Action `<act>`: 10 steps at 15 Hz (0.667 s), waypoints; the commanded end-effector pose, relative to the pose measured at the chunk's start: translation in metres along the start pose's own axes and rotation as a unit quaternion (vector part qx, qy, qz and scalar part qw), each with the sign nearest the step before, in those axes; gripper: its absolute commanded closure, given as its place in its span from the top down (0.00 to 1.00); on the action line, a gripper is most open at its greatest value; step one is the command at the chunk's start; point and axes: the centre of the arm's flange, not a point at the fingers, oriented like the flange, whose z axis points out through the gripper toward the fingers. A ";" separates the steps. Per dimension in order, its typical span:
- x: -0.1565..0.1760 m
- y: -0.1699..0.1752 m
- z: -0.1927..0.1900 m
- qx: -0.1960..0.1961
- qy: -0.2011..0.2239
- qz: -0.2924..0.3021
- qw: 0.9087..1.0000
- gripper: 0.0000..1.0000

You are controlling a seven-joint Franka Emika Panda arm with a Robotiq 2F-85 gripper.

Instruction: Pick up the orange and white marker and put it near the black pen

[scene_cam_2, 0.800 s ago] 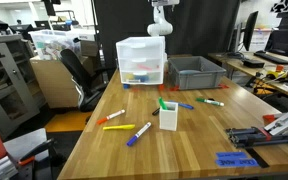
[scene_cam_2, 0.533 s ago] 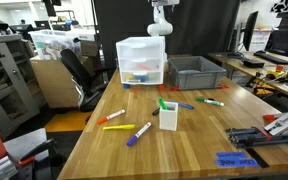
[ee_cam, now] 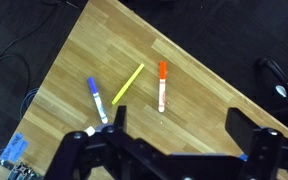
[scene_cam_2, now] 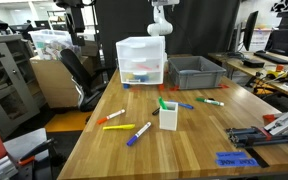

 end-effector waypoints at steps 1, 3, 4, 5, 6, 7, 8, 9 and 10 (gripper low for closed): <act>0.012 0.000 0.041 0.006 -0.010 0.036 0.999 1.00; 0.015 -0.003 0.070 -0.016 -0.022 0.070 0.997 1.00; 0.010 0.002 0.055 -0.007 -0.026 0.048 0.999 1.00; 0.011 0.001 0.066 -0.011 -0.030 0.057 0.998 1.00; 0.012 0.000 0.071 -0.013 -0.032 0.062 0.998 1.00; 0.013 0.000 0.071 -0.013 -0.031 0.064 0.997 1.00; 0.013 0.000 0.069 -0.012 -0.029 0.065 0.997 1.00; 0.013 0.000 0.068 -0.012 -0.028 0.065 0.997 1.00; 0.013 0.000 0.067 -0.012 -0.027 0.065 0.997 1.00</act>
